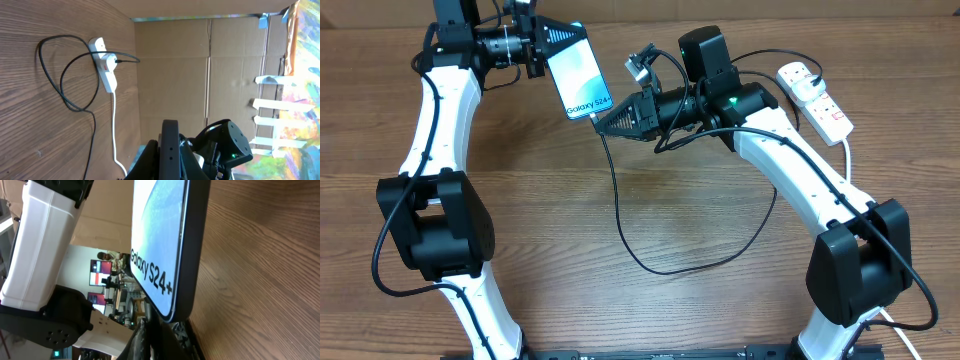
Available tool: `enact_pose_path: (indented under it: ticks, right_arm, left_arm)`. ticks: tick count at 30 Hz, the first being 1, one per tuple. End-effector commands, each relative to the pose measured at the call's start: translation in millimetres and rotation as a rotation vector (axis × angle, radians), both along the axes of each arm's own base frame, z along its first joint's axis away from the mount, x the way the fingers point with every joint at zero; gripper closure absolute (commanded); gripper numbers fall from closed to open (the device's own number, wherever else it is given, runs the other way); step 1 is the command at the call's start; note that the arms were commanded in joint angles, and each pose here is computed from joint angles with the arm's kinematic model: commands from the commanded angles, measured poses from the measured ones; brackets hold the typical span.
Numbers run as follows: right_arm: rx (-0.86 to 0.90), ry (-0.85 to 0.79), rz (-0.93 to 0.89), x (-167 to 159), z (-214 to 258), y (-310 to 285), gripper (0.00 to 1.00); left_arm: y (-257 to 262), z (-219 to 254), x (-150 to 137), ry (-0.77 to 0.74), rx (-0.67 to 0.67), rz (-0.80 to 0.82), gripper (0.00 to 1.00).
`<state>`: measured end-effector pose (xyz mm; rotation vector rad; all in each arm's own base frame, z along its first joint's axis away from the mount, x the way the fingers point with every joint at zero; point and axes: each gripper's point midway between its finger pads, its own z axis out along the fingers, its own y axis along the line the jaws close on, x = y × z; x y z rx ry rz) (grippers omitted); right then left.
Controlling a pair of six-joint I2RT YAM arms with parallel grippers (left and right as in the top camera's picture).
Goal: Plug charger to phone and switch on socket
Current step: 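Push the plug up into the phone's bottom port with the right gripper, then lower the plugged-in phone onto the table with the left gripper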
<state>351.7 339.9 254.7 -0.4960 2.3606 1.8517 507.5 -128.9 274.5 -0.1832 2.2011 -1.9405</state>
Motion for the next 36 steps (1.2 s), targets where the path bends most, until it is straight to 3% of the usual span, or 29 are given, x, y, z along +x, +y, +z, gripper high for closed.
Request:
enact_pose_path:
  ticks: [1,36]
  right_arm:
    - [0.011,-0.064,-0.035,5.9,22.5,-4.2,0.96]
    - [-0.033,-0.034,-0.189,32.1,21.4,-1.6,0.96]
  left_arm:
    - [-3.9,18.2,-12.7,-0.037,-0.05,-0.075,0.96]
    - [-23.6,17.5,-17.6,-0.036,-0.047,-0.11,0.96]
